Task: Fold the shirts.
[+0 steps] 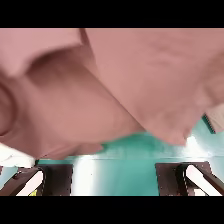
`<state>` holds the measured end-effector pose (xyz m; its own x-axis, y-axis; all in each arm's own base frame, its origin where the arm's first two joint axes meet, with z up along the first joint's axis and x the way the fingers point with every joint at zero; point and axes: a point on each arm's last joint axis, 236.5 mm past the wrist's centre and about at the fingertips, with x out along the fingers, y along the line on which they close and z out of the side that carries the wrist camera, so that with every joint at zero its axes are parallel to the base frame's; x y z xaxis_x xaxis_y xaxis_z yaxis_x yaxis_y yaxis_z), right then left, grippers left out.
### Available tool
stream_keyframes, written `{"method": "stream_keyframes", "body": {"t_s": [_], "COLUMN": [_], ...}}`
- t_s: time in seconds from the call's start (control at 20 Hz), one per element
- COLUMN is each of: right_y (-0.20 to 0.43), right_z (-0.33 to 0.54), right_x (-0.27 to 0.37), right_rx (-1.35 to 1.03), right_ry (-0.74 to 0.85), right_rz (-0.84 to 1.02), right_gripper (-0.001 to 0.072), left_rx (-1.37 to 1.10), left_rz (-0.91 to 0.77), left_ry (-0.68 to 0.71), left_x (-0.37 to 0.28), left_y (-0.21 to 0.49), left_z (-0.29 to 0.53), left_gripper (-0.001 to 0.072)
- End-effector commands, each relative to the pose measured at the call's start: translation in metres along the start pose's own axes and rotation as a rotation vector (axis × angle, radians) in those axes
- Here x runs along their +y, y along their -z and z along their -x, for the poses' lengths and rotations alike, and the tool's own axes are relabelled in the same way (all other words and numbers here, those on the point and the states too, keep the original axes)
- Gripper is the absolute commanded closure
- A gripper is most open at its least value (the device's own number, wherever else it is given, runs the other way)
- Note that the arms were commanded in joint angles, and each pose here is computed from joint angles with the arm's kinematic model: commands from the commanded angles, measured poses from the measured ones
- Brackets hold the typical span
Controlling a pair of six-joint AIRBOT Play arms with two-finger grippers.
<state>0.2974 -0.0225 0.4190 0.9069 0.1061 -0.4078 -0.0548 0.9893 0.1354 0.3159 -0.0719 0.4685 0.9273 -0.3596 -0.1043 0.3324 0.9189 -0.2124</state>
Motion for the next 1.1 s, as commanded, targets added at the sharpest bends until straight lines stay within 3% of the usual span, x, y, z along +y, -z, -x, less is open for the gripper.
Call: {"method": "stream_keyframes", "body": {"t_s": [0.0, 0.2, 0.35, 0.55, 0.75, 1.05], "right_y": [0.079, 0.207, 0.256, 0.248, 0.245, 0.327], "right_z": [-0.094, -0.195, -0.257, -0.309, -0.299, -0.269], "right_x": [-0.028, -0.051, -0.052, -0.055, -0.064, -0.069], "right_rx": [0.302, 0.745, 0.859, 0.812, 0.835, 0.977], "right_ry": [-0.051, 0.017, 0.01, 0.007, 0.016, 0.024], "right_rz": [-0.101, -0.043, -0.013, -0.001, -0.007, -0.065], "right_gripper": [0.0697, 0.0696, 0.0696, 0.0696, 0.0697, 0.0696], "left_rx": [0.354, 0.698, 0.793, 0.835, 0.94, 1.125], "left_rz": [0.167, 0.264, 0.333, 0.344, 0.362, 0.362], "left_ry": [0.017, 0.018, -0.039, -0.055, -0.051, -0.042], "left_x": [0.044, 0.081, 0.117, 0.134, 0.142, 0.139], "left_y": [0.124, 0.274, 0.342, 0.374, 0.388, 0.45], "left_z": [-0.081, -0.159, -0.202, -0.221, -0.196, -0.159], "left_gripper": [0.0684, 0.0684, 0.0684, 0.0683, 0.0683, 0.0683]}}
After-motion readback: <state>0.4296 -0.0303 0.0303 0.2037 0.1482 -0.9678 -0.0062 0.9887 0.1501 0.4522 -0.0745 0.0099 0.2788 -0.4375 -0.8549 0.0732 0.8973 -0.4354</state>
